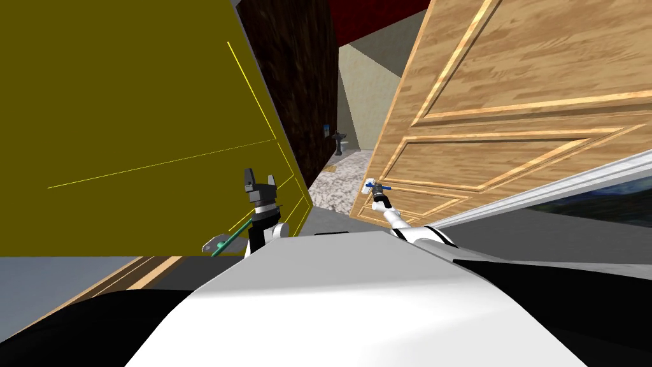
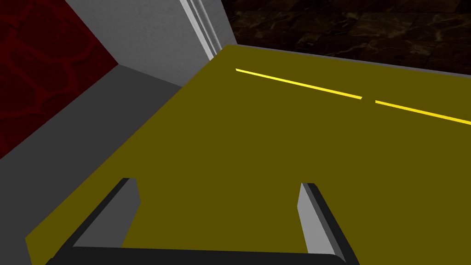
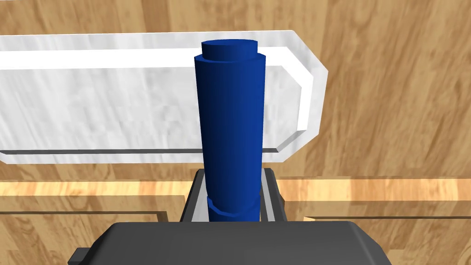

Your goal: Pull the door open

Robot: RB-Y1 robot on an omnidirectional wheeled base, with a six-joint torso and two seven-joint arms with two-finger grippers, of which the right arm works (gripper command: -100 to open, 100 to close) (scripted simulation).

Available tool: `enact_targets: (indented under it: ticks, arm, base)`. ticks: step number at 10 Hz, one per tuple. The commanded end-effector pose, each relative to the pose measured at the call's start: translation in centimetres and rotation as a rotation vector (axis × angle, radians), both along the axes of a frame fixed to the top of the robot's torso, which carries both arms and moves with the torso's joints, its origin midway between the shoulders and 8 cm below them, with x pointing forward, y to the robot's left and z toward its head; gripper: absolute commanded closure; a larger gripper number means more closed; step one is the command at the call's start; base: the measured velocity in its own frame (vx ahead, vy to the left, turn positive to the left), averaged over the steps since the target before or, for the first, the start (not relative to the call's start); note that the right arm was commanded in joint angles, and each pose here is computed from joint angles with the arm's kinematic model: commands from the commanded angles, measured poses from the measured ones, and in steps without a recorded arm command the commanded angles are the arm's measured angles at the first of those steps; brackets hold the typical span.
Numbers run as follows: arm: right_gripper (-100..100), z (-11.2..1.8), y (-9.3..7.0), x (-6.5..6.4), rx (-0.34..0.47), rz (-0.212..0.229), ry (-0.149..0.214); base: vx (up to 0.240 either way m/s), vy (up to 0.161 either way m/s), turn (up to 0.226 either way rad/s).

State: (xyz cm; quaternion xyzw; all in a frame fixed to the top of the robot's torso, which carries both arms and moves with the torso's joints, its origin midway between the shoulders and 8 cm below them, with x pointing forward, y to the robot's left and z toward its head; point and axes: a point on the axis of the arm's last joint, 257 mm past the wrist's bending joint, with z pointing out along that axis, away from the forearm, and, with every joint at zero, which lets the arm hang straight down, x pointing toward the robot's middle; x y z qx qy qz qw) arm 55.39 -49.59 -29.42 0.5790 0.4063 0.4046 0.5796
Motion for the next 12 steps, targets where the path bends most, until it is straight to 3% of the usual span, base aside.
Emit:
enact_targets:
  ticks: [1,12]
  arm:
    - [100,0.1,0.4,0.1,0.0,0.015,-0.001]
    - [100,0.0,3.1,0.7,0.004,0.108,-0.001]
  base:
    - [-0.135,-0.047,0.099]
    - [-0.2,-0.055,0.1]
